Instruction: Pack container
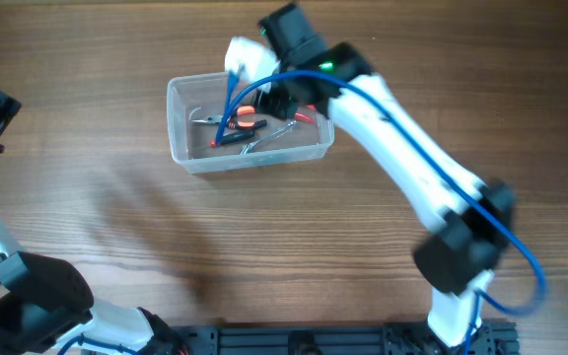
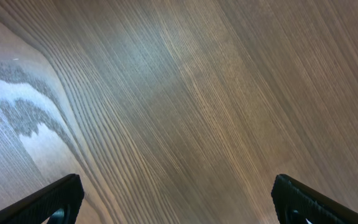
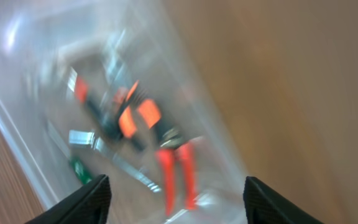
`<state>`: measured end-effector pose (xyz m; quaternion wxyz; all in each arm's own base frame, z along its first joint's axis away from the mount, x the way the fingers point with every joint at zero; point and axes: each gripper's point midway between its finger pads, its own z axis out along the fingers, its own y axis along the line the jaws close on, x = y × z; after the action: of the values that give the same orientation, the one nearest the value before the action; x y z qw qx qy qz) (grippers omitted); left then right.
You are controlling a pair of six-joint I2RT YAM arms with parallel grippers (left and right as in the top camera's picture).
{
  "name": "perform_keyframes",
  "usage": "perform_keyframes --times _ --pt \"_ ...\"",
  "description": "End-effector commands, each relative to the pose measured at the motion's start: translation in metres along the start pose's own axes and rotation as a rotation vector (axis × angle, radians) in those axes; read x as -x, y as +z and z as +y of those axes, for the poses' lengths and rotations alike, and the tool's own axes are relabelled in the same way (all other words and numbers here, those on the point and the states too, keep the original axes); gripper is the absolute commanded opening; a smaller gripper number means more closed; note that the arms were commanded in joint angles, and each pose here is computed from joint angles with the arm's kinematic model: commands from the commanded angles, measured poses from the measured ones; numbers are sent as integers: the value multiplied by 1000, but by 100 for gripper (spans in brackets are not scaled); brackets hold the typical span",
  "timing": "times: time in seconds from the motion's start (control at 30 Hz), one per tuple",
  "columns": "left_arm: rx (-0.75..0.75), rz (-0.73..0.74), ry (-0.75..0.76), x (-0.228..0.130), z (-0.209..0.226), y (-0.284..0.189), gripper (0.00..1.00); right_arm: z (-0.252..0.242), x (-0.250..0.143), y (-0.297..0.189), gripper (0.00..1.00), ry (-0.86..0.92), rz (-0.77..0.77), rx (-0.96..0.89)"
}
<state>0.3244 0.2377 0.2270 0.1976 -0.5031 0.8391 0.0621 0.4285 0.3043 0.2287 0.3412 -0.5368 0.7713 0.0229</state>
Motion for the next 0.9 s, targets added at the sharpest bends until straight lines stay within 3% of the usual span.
perform_keyframes --times 0.0,0.13,0.23,0.27,0.33,0.7,0.87 --pt "-3 10 -12 -1 0 2 100 -60 49 -171 77 340 -301 -264" --pt "-3 10 -12 -1 0 2 100 -92 11 -260 75 543 -351 -453" --pt "-3 10 -12 -1 0 2 100 -98 -19 -289 77 589 -313 -527" --pt "-3 10 -12 -1 0 2 100 -98 -26 -296 80 598 -301 -546" --pt "-3 10 -12 -1 0 2 100 -97 -34 -307 100 604 -294 -564" --pt "-3 10 -12 -1 0 2 100 -53 -75 -292 100 608 -89 -426" --pt "-3 10 -12 -1 0 2 100 -50 -80 -291 100 608 -67 -416"
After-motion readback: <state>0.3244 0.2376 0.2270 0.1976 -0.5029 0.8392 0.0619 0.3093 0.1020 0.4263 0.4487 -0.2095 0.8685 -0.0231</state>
